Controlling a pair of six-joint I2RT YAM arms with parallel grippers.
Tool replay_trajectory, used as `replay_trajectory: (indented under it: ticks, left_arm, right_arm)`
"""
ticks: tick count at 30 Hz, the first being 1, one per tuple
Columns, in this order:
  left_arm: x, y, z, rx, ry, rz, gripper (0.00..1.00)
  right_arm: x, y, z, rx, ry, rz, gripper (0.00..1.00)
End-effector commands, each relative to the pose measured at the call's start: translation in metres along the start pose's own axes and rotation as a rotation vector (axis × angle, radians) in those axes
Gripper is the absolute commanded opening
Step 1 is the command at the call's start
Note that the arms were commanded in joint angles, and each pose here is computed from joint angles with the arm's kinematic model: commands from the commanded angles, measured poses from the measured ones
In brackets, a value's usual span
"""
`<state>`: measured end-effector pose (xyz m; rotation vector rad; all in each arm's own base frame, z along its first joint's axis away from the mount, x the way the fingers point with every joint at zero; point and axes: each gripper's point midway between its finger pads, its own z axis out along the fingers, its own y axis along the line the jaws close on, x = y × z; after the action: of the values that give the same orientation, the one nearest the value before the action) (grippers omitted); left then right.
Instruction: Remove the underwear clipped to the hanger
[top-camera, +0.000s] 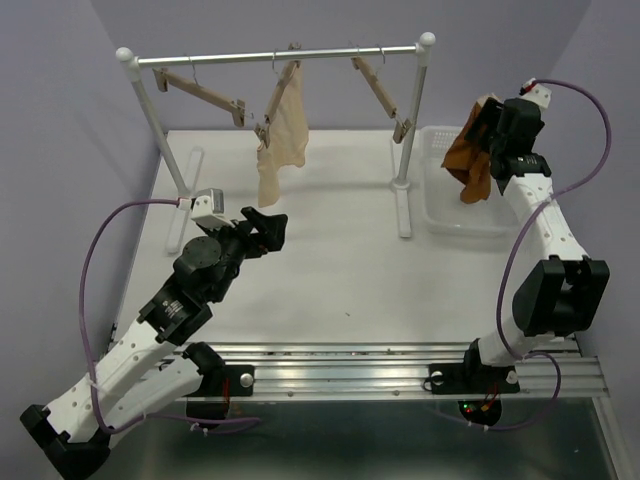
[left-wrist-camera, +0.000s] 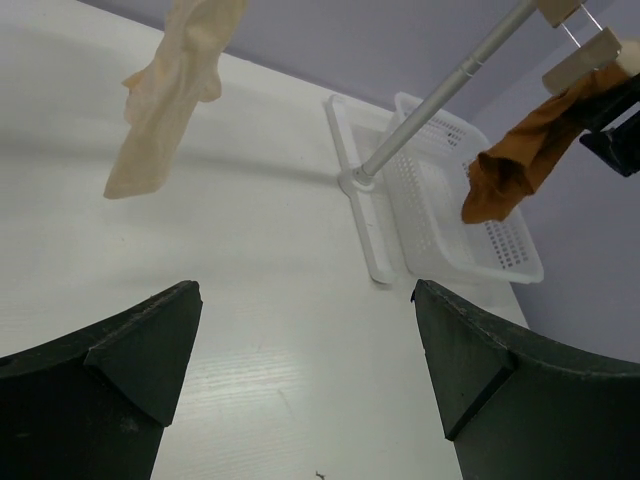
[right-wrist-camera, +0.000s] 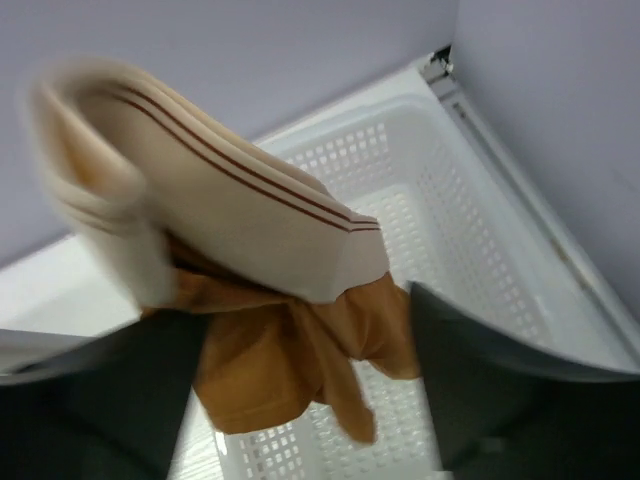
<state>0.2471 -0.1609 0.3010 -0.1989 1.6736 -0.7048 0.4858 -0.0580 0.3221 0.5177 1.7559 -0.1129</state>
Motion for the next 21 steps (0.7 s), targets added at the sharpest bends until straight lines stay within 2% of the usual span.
replay_trajectory:
  ticks: [1, 4, 10, 12, 13, 14, 15, 16, 19, 21]
  left_arm:
    - [-0.031, -0.003, -0.008, -0.028, -0.075, -0.015, 0.99]
    - [-0.036, -0.002, -0.010, -0.047, -0.076, -0.014, 0.99]
    - [-0.045, -0.011, -0.014, -0.008, -0.093, -0.013, 0.99]
    - [-0.050, -0.014, -0.019, 0.011, -0.100, -0.006, 0.99]
    - [-0.051, -0.014, -0.020, 0.007, -0.100, -0.004, 0.99]
    - [-0.052, -0.013, -0.021, 0.001, -0.097, -0.002, 0.99]
    - [-0.052, -0.013, -0.021, -0.001, -0.093, 0.003, 0.99]
    - [-0.051, -0.012, -0.021, -0.003, -0.088, 0.008, 0.99]
    - [-0.041, -0.012, -0.018, 0.008, -0.067, 0.008, 0.99]
    - [-0.034, -0.013, -0.016, 0.019, -0.051, 0.002, 0.99]
  right_arm:
    - [0.017, 0.006, 0.006, -0.041, 0.040, 0.049, 1.00]
    - [0.024, -0.003, -0.002, -0.004, 0.061, 0.068, 1.00]
    - [0.008, -0.014, -0.056, -0.013, 0.055, 0.105, 1.00]
    - [0.022, -0.020, -0.080, -0.033, 0.093, 0.111, 1.00]
    - [0.047, -0.027, -0.086, -0.019, 0.148, 0.110, 1.00]
    - [0.037, -0.026, -0.095, -0.034, 0.122, 0.132, 1.00]
    - [0.061, -0.034, -0.102, -0.019, 0.173, 0.127, 1.00]
    - [0.059, -0.032, -0.117, -0.059, 0.160, 0.142, 1.00]
    - [0.084, -0.039, -0.131, -0.077, 0.197, 0.140, 1.00]
    - [0.084, -0.043, -0.140, -0.074, 0.192, 0.136, 1.00]
